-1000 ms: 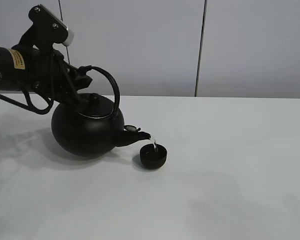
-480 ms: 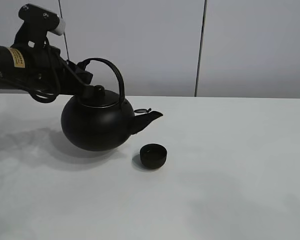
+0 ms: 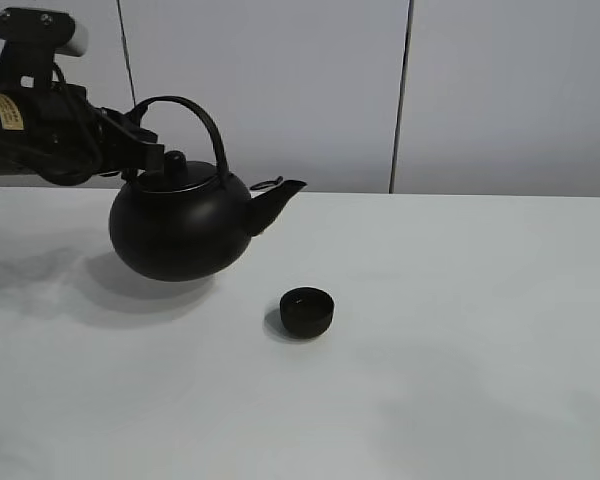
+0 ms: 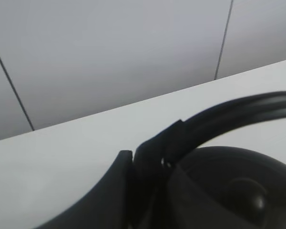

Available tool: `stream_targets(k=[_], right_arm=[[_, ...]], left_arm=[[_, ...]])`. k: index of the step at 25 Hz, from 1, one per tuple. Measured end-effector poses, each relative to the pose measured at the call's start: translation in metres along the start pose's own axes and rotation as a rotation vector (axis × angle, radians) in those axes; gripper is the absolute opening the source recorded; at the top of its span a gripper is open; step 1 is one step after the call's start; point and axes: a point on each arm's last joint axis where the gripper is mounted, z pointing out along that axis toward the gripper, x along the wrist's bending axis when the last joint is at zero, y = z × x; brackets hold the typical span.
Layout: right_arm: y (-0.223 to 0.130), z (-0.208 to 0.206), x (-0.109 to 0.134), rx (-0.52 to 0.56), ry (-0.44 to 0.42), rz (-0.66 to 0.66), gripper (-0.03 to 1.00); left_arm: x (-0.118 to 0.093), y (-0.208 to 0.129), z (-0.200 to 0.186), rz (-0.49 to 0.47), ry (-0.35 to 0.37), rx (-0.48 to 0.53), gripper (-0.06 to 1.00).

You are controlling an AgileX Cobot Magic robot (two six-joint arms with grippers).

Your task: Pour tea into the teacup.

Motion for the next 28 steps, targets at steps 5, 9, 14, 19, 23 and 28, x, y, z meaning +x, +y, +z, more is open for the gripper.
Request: stream_targets(k=[5,9,14,19,23,28], right_arm=[[0.0,0.0,0.0,0.001,0.0,0.0,0.69],[0.0,0.0,0.0,0.001,0.0,0.0,0.69],[0.0,0.0,0.0,0.001,0.0,0.0,0.69],[0.0,0.0,0.0,0.001,0.0,0.0,0.69],[0.0,0.0,0.0,0.001,0.0,0.0,0.69],[0.0,0.0,0.0,0.001,0.0,0.0,0.69]], left_arm=[[0.018,-0.015,-0.01,-0.032,0.052,0.03,0.11],[0.034,-0.028,-0.022,-0.059,0.097,0.034,0.11],[0.043,-0.039,-0.032,-0.088,0.134,0.05,0.11],[0.04,-0.048,-0.036,-0.098,0.133,0.071,0.11],[0.038,-0.055,-0.037,-0.105,0.123,0.055,0.11],[0.038,-0.057,-0.038,-0.109,0.13,0.048,0.11]])
